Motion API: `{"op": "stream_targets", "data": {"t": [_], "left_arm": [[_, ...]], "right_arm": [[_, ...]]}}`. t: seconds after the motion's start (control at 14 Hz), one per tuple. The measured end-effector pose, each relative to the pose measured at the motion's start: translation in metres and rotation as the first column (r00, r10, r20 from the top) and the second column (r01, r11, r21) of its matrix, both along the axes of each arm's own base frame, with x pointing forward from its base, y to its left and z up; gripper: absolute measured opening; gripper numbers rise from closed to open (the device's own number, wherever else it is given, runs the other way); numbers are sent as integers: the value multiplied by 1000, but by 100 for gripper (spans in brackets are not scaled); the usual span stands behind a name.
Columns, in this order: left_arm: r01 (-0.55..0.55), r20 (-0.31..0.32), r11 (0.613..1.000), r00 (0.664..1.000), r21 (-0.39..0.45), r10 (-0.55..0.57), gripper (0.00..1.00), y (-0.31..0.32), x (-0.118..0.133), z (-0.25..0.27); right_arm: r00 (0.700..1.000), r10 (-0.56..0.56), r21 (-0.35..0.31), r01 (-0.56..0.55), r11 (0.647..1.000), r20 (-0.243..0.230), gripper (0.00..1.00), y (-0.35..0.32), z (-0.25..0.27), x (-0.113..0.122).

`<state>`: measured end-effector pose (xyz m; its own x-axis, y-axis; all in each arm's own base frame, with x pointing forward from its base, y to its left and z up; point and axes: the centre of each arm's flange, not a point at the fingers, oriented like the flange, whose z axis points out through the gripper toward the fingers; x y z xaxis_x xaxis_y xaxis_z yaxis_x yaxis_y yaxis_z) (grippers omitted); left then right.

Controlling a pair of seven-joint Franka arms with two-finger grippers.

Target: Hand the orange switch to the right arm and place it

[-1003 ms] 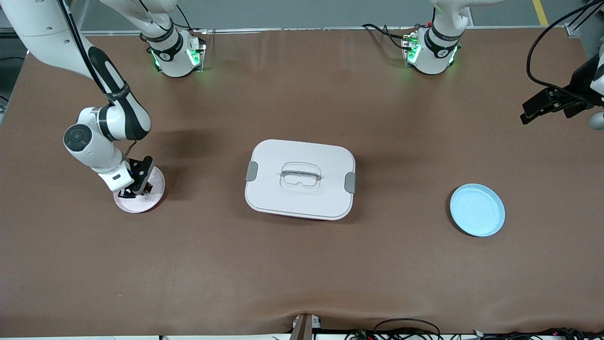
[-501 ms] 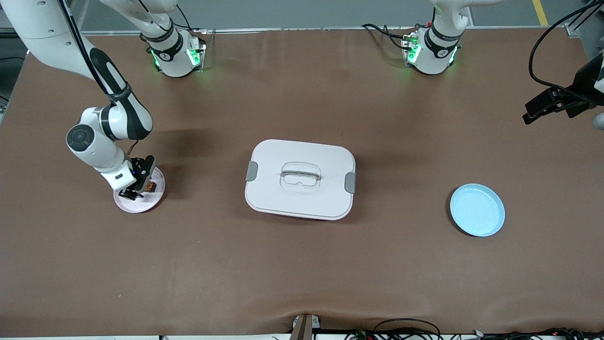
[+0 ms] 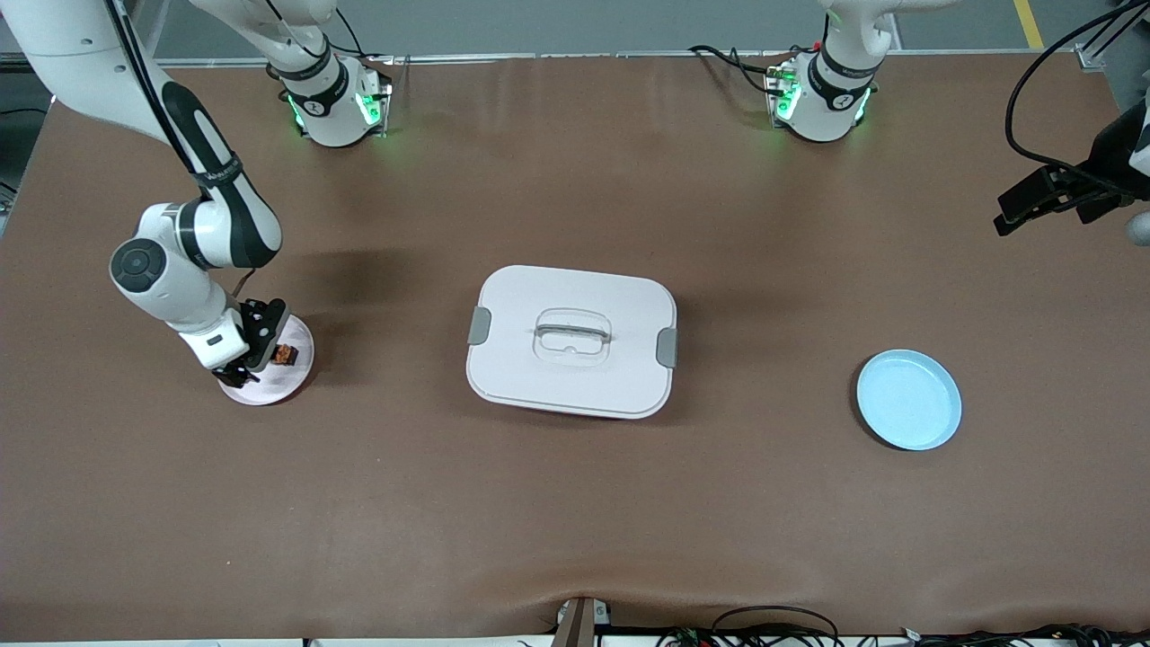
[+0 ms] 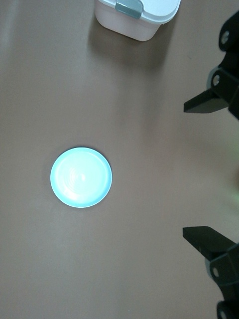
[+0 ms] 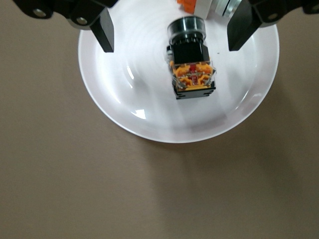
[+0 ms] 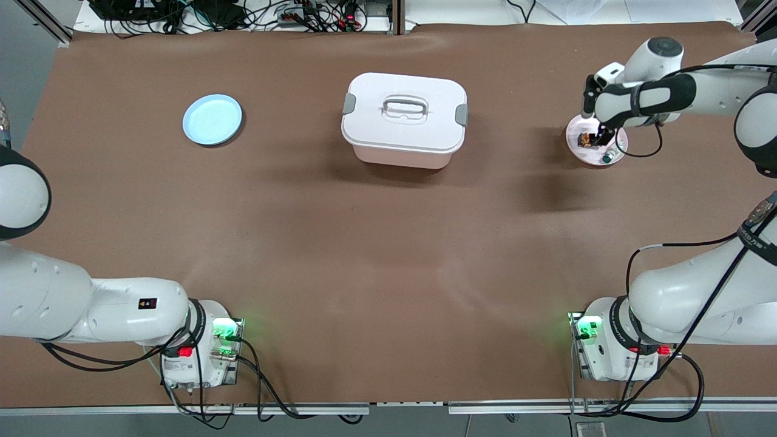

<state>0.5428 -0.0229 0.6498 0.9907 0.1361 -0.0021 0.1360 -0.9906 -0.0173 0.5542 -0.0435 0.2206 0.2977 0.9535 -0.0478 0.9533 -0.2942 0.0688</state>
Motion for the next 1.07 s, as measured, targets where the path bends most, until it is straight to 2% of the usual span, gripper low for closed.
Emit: {"op": "stream_targets", "data": {"t": [0.21, 0.36, 0.43, 0.5, 0.64, 0.72, 0.79, 0.86, 1.07], "left_arm": [[0, 1, 1000, 1000, 0, 0, 100, 0, 0, 0], [0, 1, 1000, 1000, 0, 0, 100, 0, 0, 0], [0, 1, 1000, 1000, 0, 0, 100, 0, 0, 0], [0, 2, 1000, 1000, 0, 0, 100, 0, 0, 0], [2, 2, 1000, 1000, 0, -2, 100, -1, 1, -1], [3, 3, 1000, 1000, 0, -3, 100, -2, 1, -1], [4, 3, 1000, 1000, 0, -4, 100, -2, 1, -1], [5, 3, 1000, 1000, 0, -5, 100, -3, 1, -1], [6, 3, 1000, 1000, 0, -6, 100, -3, 1, -1]], "right_arm": [[981, -194, 4, 194, 981, 26, 100, 6, 27, 10], [938, -341, 26, 340, 940, 60, 100, 14, 39, 17], [899, -432, 43, 430, 902, 76, 100, 17, 45, 21], [846, -526, 63, 523, 850, 89, 100, 19, 51, 24], [705, -702, 115, 692, 712, 101, 100, 19, 64, 29], [644, -758, 142, 745, 652, 103, 100, 18, 72, 33], [608, -787, 161, 770, 617, 108, 100, 19, 82, 36], [588, -801, 172, 783, 598, 111, 100, 21, 94, 39], [566, -816, 172, 798, 577, 113, 100, 24, 137, 45]]}}
